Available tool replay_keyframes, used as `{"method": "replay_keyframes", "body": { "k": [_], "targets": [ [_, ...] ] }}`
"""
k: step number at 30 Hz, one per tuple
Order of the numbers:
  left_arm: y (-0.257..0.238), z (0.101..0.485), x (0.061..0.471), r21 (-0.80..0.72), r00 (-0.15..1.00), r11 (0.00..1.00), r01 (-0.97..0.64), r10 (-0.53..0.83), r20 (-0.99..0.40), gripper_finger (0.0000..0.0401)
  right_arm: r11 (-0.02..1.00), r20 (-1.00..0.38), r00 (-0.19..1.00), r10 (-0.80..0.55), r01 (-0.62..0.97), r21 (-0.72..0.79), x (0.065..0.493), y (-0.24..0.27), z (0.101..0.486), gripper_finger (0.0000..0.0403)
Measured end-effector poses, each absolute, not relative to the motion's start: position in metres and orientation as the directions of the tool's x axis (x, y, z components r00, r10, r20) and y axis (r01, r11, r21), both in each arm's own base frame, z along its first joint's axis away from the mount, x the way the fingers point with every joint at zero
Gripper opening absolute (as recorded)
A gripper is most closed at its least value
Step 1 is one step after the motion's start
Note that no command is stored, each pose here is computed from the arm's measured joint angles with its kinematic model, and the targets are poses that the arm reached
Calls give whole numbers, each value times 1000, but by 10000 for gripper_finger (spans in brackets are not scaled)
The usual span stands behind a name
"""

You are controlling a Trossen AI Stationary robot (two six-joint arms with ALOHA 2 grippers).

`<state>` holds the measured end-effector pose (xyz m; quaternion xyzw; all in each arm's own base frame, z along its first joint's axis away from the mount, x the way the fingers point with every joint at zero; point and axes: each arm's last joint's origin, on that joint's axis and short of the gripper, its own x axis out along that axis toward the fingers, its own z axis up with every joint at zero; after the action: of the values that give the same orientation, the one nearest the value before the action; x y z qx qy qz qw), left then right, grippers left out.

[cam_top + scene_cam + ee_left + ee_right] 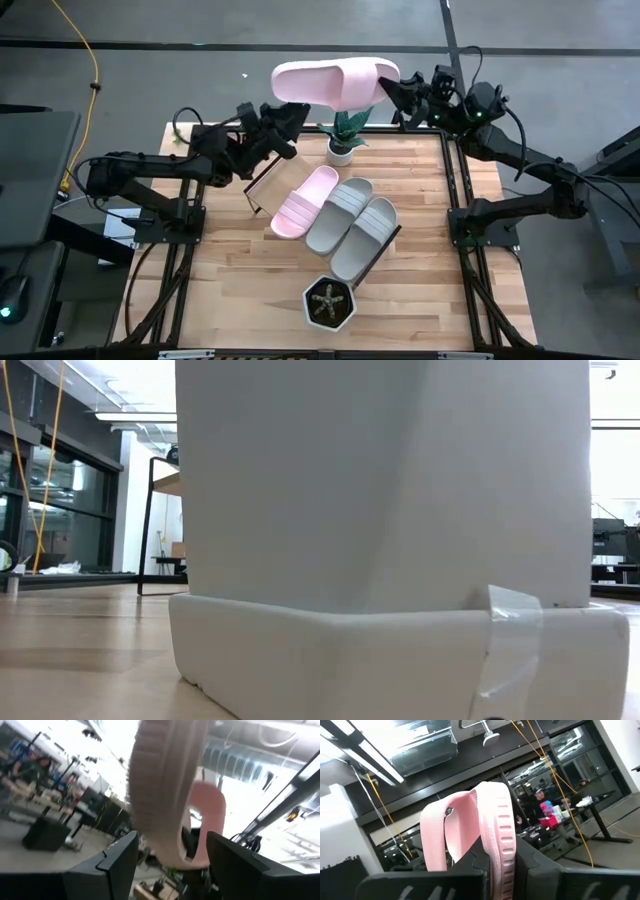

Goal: Pick and place slides into the shelf
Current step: Put the pink slipper on the shelf

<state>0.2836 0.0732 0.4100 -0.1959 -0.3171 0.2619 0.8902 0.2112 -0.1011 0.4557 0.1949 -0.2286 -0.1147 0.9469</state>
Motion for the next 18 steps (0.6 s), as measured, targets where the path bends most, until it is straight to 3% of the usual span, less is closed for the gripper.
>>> {"method": "replay_keyframes", "body": {
  "k": [18],
  "targets": [
    [74, 430, 298, -404, 657, 854, -328, 514, 552, 214, 900, 399, 879, -260, 71, 430, 222, -91, 454, 13]
  ]
}}
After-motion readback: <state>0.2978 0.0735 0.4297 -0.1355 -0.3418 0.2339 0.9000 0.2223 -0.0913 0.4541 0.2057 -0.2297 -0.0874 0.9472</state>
